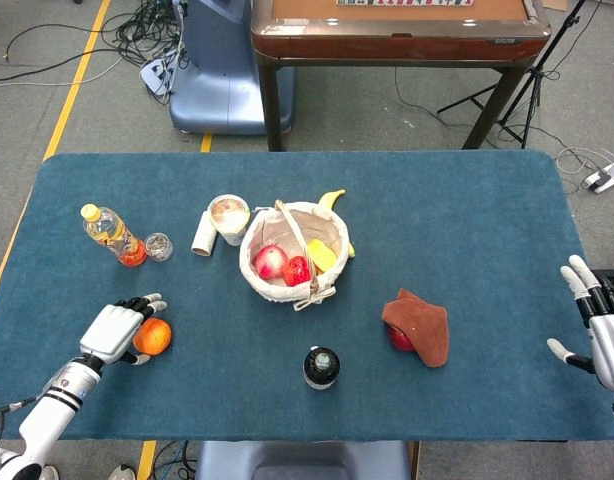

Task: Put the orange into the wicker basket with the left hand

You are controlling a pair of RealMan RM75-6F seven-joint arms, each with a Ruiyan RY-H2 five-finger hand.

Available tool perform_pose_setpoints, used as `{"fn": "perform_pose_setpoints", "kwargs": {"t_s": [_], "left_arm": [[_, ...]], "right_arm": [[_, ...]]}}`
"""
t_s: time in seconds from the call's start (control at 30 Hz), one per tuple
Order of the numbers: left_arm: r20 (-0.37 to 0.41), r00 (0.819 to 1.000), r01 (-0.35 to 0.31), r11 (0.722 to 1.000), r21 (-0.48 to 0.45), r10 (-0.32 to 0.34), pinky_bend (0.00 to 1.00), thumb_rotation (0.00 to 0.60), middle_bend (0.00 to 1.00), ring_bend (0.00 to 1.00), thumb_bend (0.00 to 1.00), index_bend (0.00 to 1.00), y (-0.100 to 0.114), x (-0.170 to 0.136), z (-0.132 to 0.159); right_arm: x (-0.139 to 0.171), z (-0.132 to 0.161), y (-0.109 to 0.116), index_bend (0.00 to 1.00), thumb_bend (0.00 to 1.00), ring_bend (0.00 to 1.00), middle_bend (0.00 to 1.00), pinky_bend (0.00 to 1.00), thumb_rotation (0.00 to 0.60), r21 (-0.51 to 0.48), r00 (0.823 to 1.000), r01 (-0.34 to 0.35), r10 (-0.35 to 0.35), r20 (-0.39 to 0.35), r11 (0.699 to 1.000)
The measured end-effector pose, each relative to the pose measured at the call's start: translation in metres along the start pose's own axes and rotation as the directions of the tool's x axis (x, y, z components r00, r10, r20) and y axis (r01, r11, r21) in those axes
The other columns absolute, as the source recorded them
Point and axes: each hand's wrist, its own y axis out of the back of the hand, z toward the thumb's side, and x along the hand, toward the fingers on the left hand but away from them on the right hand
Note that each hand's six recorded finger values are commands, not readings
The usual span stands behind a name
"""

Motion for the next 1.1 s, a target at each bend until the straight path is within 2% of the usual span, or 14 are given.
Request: {"fn": "perform_pose_setpoints", "kwargs": {"t_s": [0.23, 0.37, 0.47, 0.67, 0.8, 0.9, 1.1], "left_arm": [[0.0, 1.0, 0.008, 1.0, 0.015, -0.008, 0.41, 0.6, 0.25, 0.32, 0.09, 0.36, -0.004, 0.004, -0.001], [-0.002, 1.0, 0.005, 1.0, 0.007, -0.005, 0.49, 0.6, 0.36, 0.4, 0.09, 0.45, -0.005, 0.007, -0.001], [-0.005, 1.0, -0.013, 1.0, -0.002, 0.013, 0.55, 0.6, 0.43, 0.45, 0.09, 0.48, -0.003, 0.008, -0.002], [0.011, 0.995, -0.096, 0.994, -0.043, 0.097, 0.58, 0.6, 0.43, 0.45, 0.09, 0.48, 0.015, 0.003, 0.0], [0.039, 0.98, -0.188, 0.976, -0.113, 0.193, 0.58, 0.6, 0.43, 0.45, 0.09, 0.48, 0.039, -0.004, 0.006], [0.074, 0.967, -0.231, 0.958, -0.169, 0.246, 0.58, 0.6, 0.43, 0.44, 0.09, 0.47, 0.056, -0.006, 0.016], [0.178, 0.929, -0.277, 0.929, -0.247, 0.325, 0.58, 0.6, 0.41, 0.44, 0.09, 0.47, 0.084, -0.003, 0.045]], "right_arm": [[0.0, -0.002, 0.0, 0.0, 0.0, 0.08, 0.06, 0.23, 0.6, -0.004, 1.0, 0.0, 0.0, 0.004, 1.0], [0.0, -0.001, -0.001, 0.0, 0.0, 0.08, 0.06, 0.23, 0.6, -0.006, 1.0, -0.003, 0.003, 0.002, 1.0], [0.0, -0.001, -0.002, 0.0, 0.0, 0.08, 0.06, 0.23, 0.6, -0.007, 1.0, -0.006, 0.006, 0.001, 1.0], [-0.001, 0.0, -0.002, 0.0, 0.0, 0.08, 0.06, 0.23, 0.6, -0.006, 1.0, -0.007, 0.007, 0.0, 1.0], [-0.002, 0.001, -0.004, 0.0, 0.0, 0.08, 0.06, 0.23, 0.6, -0.008, 1.0, -0.013, 0.013, -0.004, 1.0], [-0.004, 0.004, -0.004, 0.0, 0.0, 0.08, 0.06, 0.23, 0.6, -0.008, 1.0, -0.014, 0.013, -0.012, 1.0], [-0.007, 0.01, -0.005, 0.0, 0.0, 0.08, 0.06, 0.23, 0.6, -0.004, 0.999, -0.017, 0.016, -0.032, 1.0]]}}
